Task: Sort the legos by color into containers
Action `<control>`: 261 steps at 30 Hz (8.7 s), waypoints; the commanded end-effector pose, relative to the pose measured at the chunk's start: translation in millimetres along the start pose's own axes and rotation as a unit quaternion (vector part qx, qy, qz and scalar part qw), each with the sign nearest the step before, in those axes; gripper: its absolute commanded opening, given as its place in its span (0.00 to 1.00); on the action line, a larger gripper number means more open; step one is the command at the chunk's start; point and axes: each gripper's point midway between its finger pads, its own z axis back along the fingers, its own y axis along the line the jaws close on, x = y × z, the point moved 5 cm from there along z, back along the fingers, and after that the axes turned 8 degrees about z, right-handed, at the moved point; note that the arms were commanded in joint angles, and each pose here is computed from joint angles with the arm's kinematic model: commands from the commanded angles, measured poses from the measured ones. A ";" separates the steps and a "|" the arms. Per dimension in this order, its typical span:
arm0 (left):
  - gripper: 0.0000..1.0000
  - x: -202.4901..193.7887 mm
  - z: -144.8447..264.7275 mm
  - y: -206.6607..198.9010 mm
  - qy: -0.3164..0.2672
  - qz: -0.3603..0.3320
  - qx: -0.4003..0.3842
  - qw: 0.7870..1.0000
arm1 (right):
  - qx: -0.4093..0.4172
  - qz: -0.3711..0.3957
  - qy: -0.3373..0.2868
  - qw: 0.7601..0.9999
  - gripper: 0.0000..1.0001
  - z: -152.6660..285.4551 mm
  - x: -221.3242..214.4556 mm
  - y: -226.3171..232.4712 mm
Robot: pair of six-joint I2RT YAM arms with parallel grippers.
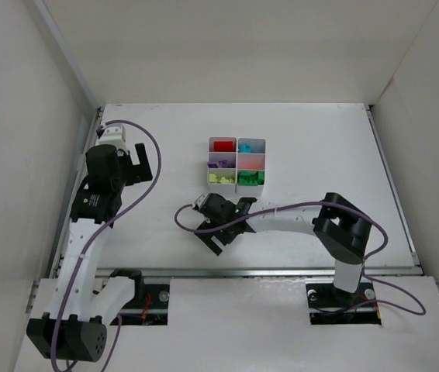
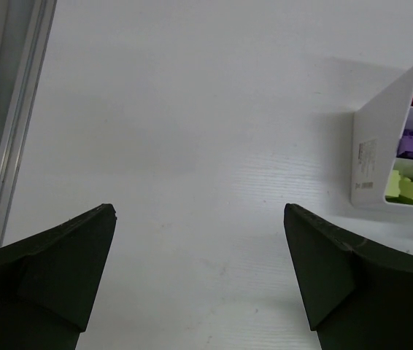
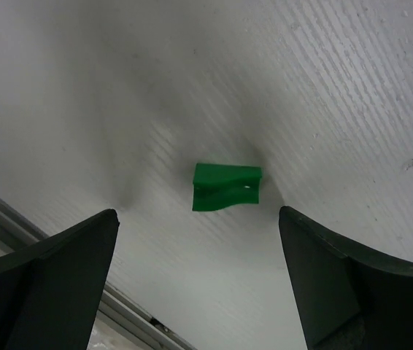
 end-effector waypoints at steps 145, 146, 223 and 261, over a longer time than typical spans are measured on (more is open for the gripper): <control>1.00 2.9 7.8 2.9 -0.032 0.032 -0.046 0.998 | -0.026 -0.077 0.021 0.996 0.45 -1.1 -3.8 -91.1; 1.00 2.9 7.8 2.9 -0.032 0.032 -0.046 0.998 | -0.026 -0.077 0.016 0.997 0.30 1.6 -2.2 -91.2; 1.00 -1.5 4.5 6.2 -0.028 0.034 -0.041 0.998 | -0.304 0.202 0.021 0.931 0.66 58.9 59.4 -178.4; 1.00 -2.8 4.9 10.5 -0.032 0.035 -0.026 0.999 | -0.414 -0.365 -0.286 0.783 1.00 273.7 21.0 -309.1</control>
